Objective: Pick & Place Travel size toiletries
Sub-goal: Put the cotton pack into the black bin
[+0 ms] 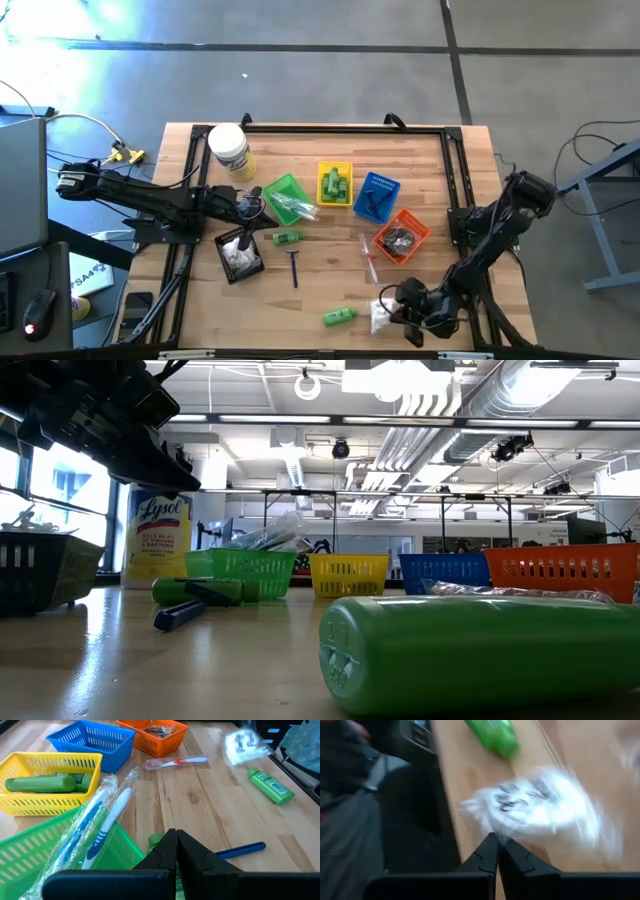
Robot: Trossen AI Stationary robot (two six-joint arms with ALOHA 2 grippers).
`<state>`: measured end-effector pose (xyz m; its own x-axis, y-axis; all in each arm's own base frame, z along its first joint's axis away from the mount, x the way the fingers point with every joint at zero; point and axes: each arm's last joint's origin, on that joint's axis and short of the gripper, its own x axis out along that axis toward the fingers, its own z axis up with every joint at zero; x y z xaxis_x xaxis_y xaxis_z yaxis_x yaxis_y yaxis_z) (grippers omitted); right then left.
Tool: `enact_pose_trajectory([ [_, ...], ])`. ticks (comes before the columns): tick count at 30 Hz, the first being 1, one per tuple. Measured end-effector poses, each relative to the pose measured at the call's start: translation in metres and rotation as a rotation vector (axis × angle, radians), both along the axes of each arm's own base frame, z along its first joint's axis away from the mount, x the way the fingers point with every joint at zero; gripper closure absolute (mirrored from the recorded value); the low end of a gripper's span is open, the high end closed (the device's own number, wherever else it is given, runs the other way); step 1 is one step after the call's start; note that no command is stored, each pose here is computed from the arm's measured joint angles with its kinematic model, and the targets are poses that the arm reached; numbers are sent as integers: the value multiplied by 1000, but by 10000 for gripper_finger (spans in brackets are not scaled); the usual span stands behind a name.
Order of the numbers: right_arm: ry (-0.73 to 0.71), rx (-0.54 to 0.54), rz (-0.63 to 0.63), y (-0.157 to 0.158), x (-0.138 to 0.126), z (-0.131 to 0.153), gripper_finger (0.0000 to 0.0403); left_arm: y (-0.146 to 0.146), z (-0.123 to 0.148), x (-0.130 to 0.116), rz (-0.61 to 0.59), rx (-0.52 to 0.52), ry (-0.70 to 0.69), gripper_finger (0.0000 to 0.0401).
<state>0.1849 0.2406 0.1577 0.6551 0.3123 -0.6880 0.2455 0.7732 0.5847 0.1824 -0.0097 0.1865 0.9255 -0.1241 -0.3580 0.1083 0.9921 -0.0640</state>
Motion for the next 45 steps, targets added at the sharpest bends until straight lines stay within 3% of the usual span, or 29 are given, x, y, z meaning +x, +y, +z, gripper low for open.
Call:
enact_pose_trajectory([
  [4,-179,-81,51,-9,-3,33,400,0,0,0,-1,0,-1,399],
  [9,-377,-306,32,-31,-8,68,400,0,7,2,5,-23,-75,399],
  [16,-410,-538,-29,-67,7,82,400,-6,15,9,-1,-28,-187,382],
  [21,-406,-724,-35,-87,25,79,400,-16,11,18,11,-51,-212,323],
  [27,-411,-860,-37,-115,42,68,400,-17,7,29,44,-170,-253,219],
  [35,-611,-1028,10,-134,47,58,400,-19,-4,40,9,-243,-258,90],
  [39,-723,-1094,70,-137,51,66,400,-21,0,50,-13,-280,-323,57],
  [45,-807,-1158,147,-137,57,79,400,-26,13,78,-67,-319,-338,50],
])
